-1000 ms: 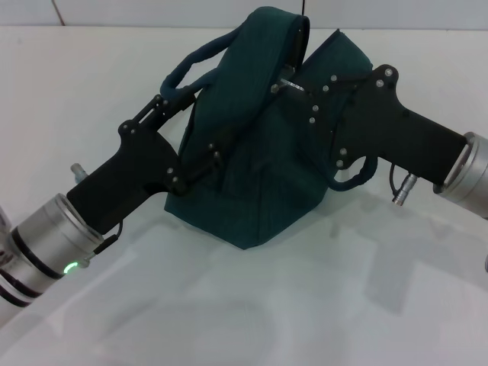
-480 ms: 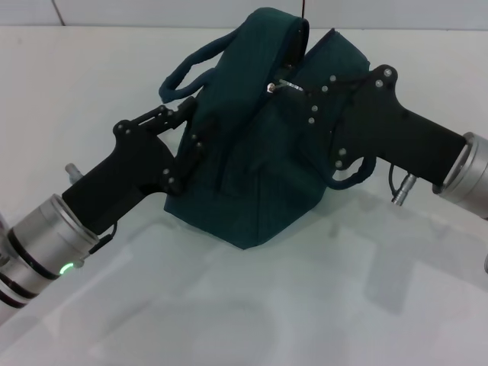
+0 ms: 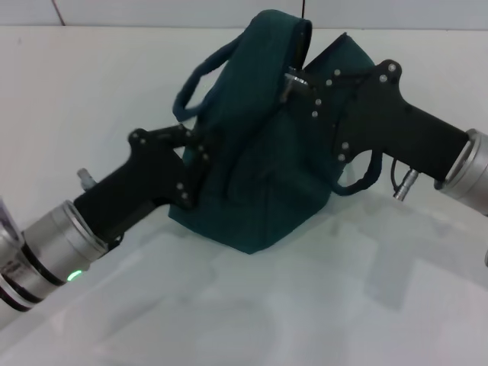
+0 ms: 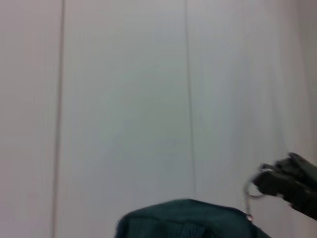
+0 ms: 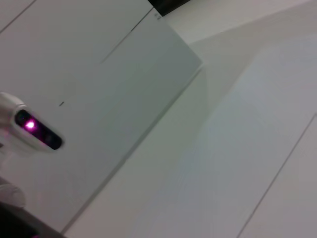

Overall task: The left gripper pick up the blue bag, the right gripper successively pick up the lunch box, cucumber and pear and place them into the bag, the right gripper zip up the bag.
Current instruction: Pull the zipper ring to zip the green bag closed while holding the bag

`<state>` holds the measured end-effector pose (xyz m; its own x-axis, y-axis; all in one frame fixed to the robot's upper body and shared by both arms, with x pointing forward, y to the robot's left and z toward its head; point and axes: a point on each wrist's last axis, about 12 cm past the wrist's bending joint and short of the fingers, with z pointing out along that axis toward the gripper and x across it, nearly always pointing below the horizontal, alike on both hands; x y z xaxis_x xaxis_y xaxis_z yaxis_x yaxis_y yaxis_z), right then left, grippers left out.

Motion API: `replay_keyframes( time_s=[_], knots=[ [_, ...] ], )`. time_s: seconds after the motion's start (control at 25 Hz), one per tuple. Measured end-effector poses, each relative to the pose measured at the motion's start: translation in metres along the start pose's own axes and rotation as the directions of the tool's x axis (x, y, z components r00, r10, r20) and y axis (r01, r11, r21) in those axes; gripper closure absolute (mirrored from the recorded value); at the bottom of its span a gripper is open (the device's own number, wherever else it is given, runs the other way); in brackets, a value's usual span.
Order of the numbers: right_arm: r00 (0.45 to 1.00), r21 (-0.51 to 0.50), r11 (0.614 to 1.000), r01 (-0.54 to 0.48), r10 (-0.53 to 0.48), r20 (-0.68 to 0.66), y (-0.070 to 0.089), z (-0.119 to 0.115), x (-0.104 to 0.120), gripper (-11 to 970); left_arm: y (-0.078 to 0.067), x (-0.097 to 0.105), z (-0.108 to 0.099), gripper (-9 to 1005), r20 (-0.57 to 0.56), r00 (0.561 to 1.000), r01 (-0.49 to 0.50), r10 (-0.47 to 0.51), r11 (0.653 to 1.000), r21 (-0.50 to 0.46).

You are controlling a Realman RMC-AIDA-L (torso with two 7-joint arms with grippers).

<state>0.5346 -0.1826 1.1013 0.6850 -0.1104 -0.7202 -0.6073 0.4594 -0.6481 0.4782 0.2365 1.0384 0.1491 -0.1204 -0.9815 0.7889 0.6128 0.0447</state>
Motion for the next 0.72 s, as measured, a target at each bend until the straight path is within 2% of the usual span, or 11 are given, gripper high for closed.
replay_keyframes(
  time_s=[0.04, 0.2, 0.44, 0.72],
  knots=[
    [1.000, 0.007, 1.000, -0.002, 0.002, 0.000, -0.001, 0.000, 0.000, 942, -0.001, 0.000, 0.001, 927, -0.004, 1.000, -0.008, 0.008, 1.000, 0.013],
    [1.000, 0.039, 0.999, -0.014, 0.014, -0.002, -0.005, 0.000, 0.000, 941, -0.003, 0.001, 0.003, 939, -0.012, 0.999, -0.040, 0.041, 0.998, 0.047],
    [0.999, 0.129, 0.991, -0.041, 0.043, -0.014, -0.013, -0.004, 0.003, 941, -0.001, 0.000, 0.002, 940, -0.012, 0.999, -0.048, 0.048, 0.998, 0.038],
    [0.997, 0.171, 0.984, -0.053, 0.061, -0.042, -0.018, -0.008, 0.008, 941, 0.003, 0.001, -0.004, 945, -0.037, 0.997, -0.063, 0.064, 0.997, 0.033]
  ],
)
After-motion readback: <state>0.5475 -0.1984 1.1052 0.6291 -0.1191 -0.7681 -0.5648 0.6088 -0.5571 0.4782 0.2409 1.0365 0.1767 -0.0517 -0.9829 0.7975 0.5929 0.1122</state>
